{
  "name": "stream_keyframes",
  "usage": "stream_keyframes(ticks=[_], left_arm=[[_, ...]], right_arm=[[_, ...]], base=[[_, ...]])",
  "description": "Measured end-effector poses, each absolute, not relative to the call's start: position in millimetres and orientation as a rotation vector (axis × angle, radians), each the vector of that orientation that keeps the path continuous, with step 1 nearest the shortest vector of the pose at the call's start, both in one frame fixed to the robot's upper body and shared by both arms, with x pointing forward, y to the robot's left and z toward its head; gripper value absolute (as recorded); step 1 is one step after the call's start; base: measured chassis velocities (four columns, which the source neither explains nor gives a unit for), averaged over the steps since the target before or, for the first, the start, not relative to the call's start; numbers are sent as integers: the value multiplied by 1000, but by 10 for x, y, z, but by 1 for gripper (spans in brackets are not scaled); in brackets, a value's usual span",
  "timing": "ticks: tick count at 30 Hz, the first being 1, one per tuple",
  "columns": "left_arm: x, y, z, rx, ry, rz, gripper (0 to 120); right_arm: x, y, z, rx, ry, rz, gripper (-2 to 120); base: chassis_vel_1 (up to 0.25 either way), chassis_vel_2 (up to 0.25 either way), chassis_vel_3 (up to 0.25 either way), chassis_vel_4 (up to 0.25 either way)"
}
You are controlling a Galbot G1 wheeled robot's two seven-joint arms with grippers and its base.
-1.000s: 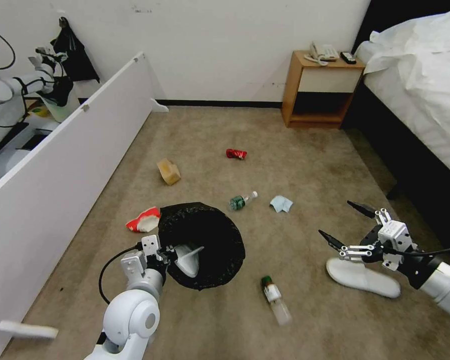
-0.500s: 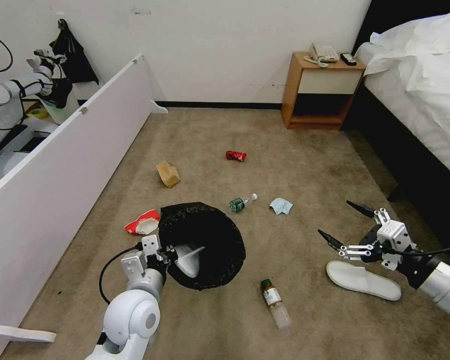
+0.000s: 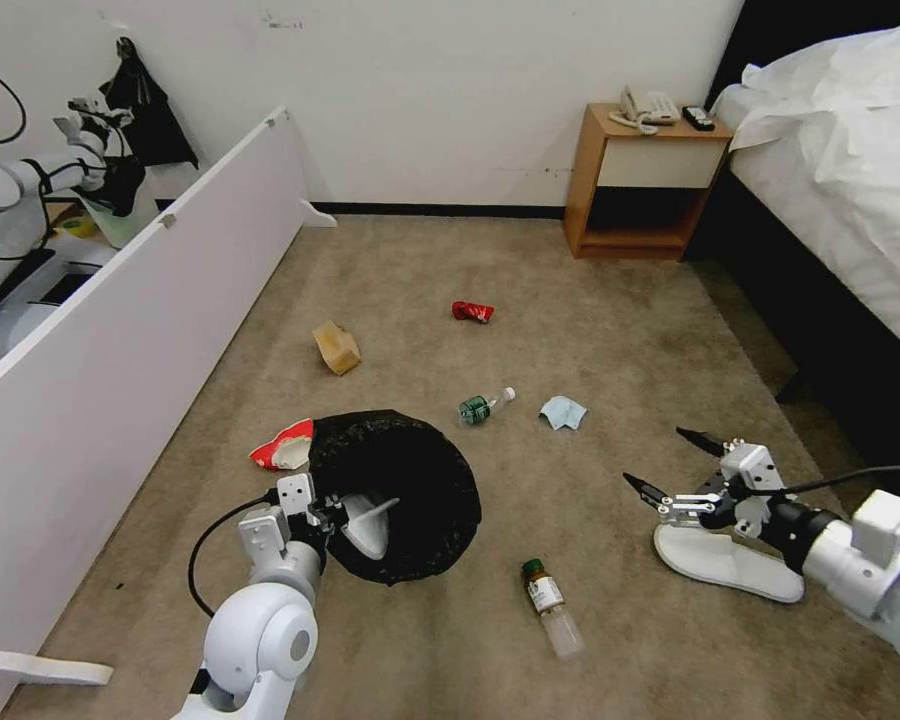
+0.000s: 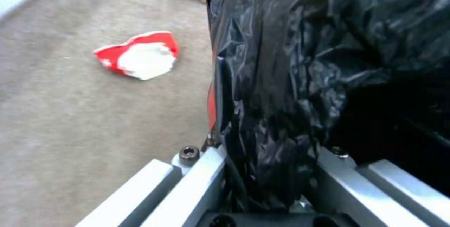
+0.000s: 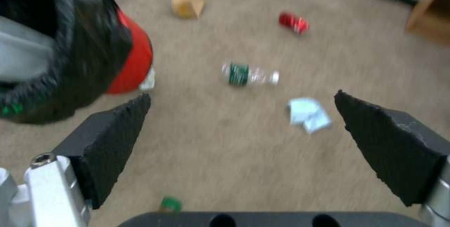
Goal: Pick up the trash bin, then pick up the garbage from the floor and place it into the trash bin.
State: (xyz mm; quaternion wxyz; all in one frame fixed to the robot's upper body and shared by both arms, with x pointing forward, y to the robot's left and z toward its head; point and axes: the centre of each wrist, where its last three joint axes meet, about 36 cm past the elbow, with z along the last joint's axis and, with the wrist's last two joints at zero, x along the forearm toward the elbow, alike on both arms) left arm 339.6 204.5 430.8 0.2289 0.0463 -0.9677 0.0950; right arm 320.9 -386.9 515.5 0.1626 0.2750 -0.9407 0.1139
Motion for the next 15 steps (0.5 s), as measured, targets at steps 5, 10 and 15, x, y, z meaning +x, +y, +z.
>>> stream_keyframes(ticks=[5,10,15], left_arm=[[3405,2186,4277,220,-2668,219,0],[3424,2288,4298,259,-2691,221,0],[3442,2373,4317,292,-2703,230,0]], right_arm=[[3338,-3772,4912,695,-2602,187,100],[3465,-3590,4724,615,-2549,48,100],[3677,-3287,4510,546,-2419,-127,100]], base=[[0,0,0,0],[0,0,0,0],[0,0,0,0]])
